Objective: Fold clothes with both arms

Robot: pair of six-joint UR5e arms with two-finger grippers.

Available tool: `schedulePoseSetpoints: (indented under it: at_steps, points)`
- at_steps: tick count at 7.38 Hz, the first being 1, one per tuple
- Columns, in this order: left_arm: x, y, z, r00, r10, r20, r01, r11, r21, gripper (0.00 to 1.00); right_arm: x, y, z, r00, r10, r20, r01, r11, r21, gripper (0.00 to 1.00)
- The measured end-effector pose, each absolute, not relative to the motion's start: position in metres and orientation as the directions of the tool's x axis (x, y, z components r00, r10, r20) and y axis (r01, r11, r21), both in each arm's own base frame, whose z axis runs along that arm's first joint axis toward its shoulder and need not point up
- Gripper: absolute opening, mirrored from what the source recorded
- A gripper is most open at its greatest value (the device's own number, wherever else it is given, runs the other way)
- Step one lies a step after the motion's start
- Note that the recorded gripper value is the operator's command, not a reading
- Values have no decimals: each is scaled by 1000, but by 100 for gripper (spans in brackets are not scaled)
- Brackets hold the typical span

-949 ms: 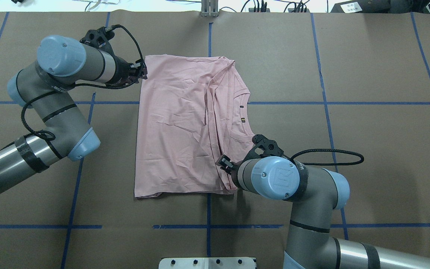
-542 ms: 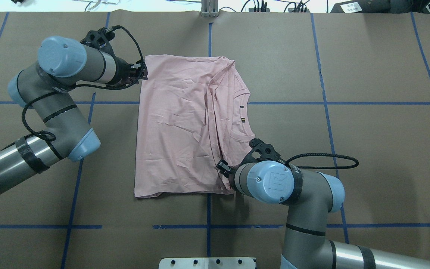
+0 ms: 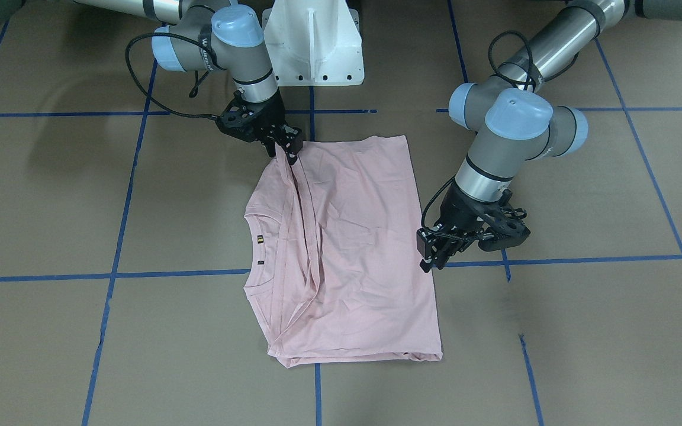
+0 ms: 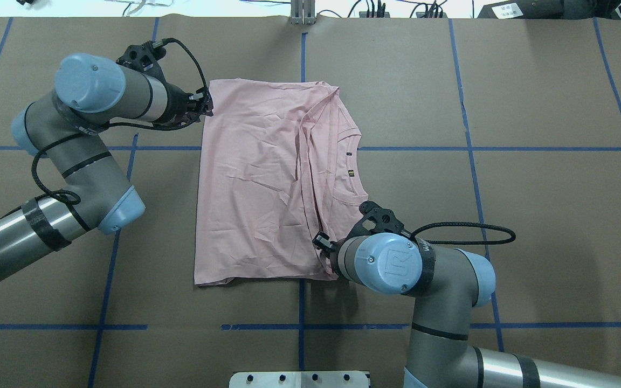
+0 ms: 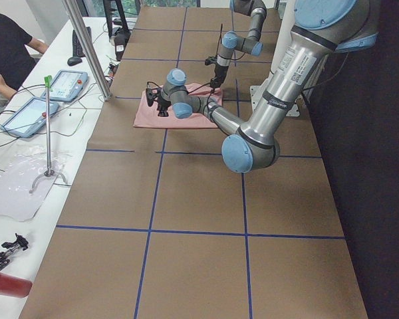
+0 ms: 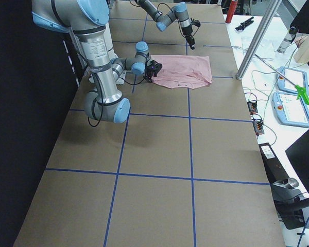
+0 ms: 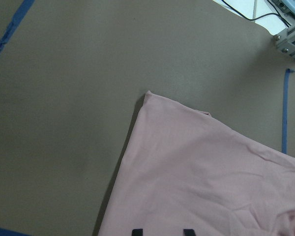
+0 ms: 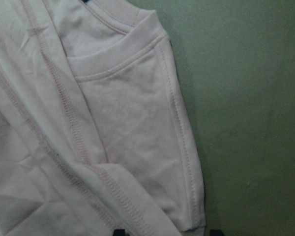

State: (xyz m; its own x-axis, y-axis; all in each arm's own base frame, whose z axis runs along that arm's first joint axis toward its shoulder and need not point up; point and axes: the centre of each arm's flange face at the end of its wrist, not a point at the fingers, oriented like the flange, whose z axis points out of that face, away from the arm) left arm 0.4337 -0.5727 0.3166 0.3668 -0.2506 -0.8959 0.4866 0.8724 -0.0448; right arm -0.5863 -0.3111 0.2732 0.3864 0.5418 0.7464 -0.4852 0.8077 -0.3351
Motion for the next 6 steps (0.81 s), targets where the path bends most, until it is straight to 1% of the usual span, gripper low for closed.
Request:
schedulePoseSetpoints:
  at_steps: [4, 6]
  points:
    - [431, -569, 320, 366, -255, -895, 488, 872, -49, 40, -582, -311, 270, 393, 542, 743, -487, 808, -332, 0]
    - [433, -559, 309, 329, -279, -902, 492, 866, -88, 42, -561, -307, 263, 392, 540, 745, -484, 810, -332, 0]
